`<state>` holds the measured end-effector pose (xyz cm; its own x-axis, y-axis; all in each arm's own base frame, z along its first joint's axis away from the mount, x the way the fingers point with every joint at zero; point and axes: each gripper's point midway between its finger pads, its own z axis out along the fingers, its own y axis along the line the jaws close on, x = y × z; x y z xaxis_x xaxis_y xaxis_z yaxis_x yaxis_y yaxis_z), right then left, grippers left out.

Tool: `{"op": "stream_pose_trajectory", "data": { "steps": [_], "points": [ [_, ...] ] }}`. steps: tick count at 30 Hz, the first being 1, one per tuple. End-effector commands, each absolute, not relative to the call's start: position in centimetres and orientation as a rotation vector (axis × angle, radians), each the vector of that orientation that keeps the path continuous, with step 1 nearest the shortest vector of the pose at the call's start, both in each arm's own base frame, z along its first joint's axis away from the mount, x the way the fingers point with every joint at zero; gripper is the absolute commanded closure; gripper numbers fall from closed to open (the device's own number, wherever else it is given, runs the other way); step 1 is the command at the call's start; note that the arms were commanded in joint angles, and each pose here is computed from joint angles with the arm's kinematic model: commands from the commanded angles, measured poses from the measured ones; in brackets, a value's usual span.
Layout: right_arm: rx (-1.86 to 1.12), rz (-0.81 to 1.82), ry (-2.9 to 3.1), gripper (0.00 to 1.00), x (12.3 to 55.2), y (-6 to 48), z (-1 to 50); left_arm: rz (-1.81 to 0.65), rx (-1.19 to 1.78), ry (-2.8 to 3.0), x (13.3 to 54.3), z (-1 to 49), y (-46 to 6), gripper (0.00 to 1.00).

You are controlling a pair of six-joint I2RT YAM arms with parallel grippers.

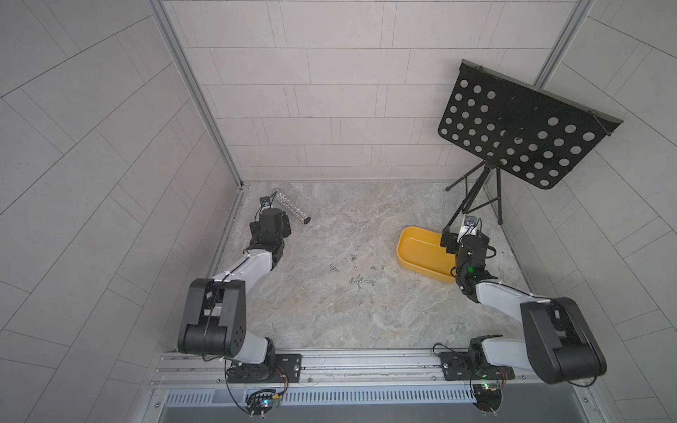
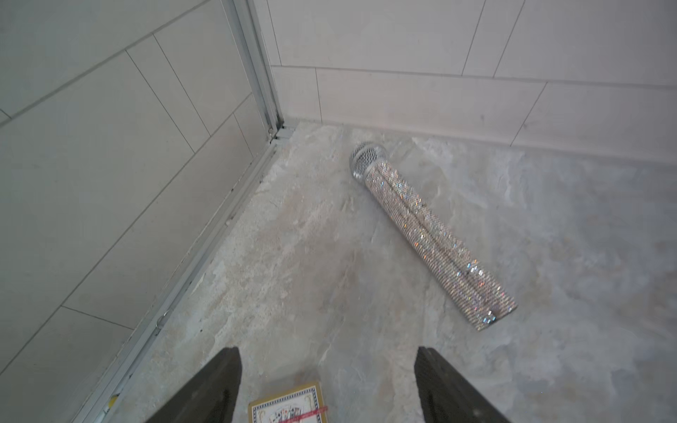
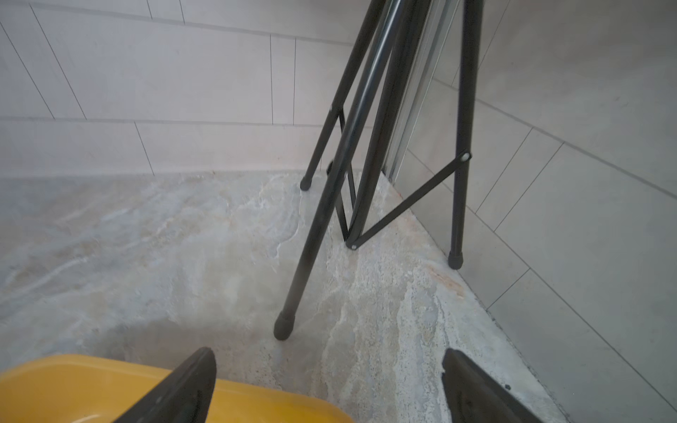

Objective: Put the screws on the desktop into the storage box
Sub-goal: Pick up the storage box at the center of the board.

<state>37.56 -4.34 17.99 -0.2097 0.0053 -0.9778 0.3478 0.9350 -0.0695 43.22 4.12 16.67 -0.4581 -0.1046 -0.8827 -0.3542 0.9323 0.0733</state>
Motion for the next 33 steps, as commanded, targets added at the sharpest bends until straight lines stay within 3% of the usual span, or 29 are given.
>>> {"op": "stream_pose_trajectory", "data": {
  "steps": [1, 5, 9, 19, 33],
  "points": [
    [0.308, -0.349, 1.788, 0.03, 36.7, -4.5, 21.3, 0.324, -0.374, 2.22, 40.0, 15.2, 3.5, 0.19],
    [0.365, -0.335, 1.825, 0.04, 35.5, -4.3, 26.3, 0.214, -0.27, 2.236, 39.3, 17.9, -0.3, 0.19],
    [0.494, -0.275, 2.028, 0.0, 33.3, -4.2, 27.9, 0.003, -0.077, 2.331, 38.1, 20.3, -6.1, 0.19],
    [0.602, -0.093, 2.322, 0.0, 29.4, -2.0, 26.2, -0.234, 0.416, 2.59, 31.6, 20.6, -17.1, 0.2],
    [0.698, 0.022, 2.406, 0.0, 27.1, -3.1, 24.2, -0.36, 0.723, 2.618, 31.5, 18.3, -32.2, 0.22]
  ]
}}
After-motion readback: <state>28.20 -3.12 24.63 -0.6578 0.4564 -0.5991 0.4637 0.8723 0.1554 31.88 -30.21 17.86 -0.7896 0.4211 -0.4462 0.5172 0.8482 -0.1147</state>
